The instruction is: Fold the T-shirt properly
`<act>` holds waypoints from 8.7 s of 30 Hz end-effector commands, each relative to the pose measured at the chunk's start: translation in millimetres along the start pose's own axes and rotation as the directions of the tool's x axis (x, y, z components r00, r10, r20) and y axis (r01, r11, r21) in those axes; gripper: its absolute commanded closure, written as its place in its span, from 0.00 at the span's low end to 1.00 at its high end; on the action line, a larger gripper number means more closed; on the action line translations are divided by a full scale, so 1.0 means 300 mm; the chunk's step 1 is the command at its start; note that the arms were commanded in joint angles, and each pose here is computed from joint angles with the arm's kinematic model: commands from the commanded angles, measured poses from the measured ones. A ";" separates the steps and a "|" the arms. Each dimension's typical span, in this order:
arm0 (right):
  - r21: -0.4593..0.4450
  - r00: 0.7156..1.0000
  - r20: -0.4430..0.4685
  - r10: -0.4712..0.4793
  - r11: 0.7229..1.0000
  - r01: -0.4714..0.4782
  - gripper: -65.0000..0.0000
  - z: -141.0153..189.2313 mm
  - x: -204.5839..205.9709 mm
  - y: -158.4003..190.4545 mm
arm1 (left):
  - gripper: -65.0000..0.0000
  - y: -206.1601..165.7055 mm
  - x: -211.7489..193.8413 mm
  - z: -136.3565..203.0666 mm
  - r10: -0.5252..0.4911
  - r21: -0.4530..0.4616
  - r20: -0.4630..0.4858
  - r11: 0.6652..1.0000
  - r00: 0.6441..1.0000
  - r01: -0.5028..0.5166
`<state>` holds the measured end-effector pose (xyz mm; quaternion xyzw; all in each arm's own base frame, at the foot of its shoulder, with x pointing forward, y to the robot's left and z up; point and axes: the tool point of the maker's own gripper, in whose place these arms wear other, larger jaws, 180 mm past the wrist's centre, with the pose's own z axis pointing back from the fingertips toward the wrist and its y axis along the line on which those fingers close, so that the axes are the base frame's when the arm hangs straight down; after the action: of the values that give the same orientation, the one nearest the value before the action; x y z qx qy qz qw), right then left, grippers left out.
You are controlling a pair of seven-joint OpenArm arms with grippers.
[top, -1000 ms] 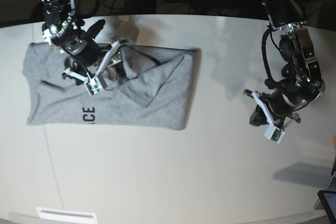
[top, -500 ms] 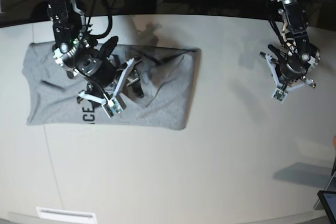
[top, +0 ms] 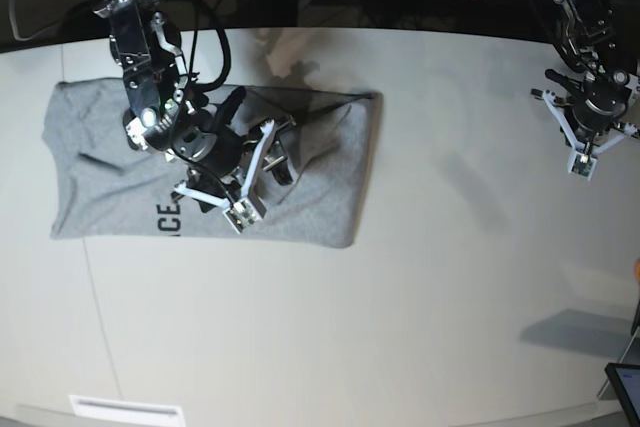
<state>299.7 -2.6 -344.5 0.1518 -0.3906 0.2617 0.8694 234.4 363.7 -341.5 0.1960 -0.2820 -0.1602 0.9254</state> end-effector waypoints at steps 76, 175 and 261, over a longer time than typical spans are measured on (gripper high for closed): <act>-0.063 0.982 -0.166 -0.095 0.994 0.086 1.00 0.132 -0.180 -0.017 | 1.00 -0.046 0.058 -0.052 -0.011 -0.049 0.030 0.999 0.999 0.013; -0.132 0.436 -0.010 -0.900 0.433 0.892 0.67 0.389 -0.254 -0.286 | 1.00 -0.170 0.148 -0.161 0.000 -0.166 0.062 0.986 0.998 0.011; -0.037 0.865 -0.110 -0.489 0.872 0.488 0.58 -0.043 -0.061 -0.311 | 1.00 -0.179 0.090 -0.171 0.001 -0.180 0.022 0.984 1.000 0.003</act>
<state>337.8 -81.0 -389.1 0.2188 -0.2645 0.0358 0.9386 271.9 311.4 -400.5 0.0970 -0.2729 -0.1887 0.9383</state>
